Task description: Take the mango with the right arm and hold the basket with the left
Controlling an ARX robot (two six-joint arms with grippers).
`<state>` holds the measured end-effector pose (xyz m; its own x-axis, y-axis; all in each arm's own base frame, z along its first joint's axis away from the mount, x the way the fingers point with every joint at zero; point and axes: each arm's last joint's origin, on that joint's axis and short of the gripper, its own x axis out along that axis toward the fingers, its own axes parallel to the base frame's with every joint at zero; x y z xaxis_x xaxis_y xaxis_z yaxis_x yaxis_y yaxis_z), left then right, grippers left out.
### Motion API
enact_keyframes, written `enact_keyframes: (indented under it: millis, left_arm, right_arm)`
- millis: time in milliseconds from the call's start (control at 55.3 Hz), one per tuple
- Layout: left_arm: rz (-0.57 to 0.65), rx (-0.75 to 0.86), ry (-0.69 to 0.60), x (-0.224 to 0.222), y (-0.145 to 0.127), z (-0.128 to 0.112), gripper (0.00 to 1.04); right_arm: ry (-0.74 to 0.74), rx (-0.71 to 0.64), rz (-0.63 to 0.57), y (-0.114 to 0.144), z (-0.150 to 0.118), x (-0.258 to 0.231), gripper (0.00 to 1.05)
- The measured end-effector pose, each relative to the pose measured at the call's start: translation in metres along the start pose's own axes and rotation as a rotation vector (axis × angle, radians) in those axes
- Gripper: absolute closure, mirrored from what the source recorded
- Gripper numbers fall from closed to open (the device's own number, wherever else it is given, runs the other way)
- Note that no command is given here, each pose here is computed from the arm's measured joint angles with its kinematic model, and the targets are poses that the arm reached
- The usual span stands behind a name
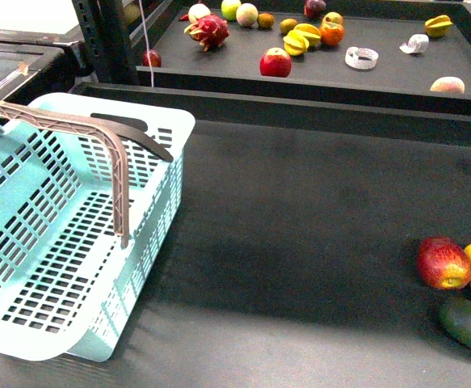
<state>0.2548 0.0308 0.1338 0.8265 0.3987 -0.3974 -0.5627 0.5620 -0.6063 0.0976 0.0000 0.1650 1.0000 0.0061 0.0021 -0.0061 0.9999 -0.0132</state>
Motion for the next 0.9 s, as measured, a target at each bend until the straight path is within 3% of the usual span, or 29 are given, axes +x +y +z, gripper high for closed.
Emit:
enact_keyframes:
  millis: [344, 778, 904]
  left_arm:
    - [-0.046, -0.118, 0.093, 0.080, -0.025, -0.019, 0.08]
    - [-0.074, -0.160, 0.146, 0.120, -0.055, -0.046, 0.08]
    - [-0.071, -0.166, 0.150, 0.122, -0.059, -0.048, 0.26]
  right_arm:
    - [0.000, 0.000, 0.000, 0.000, 0.000, 0.000, 0.08]
    - [0.000, 0.000, 0.000, 0.000, 0.000, 0.000, 0.08]
    - [0.000, 0.000, 0.000, 0.000, 0.000, 0.000, 0.08]
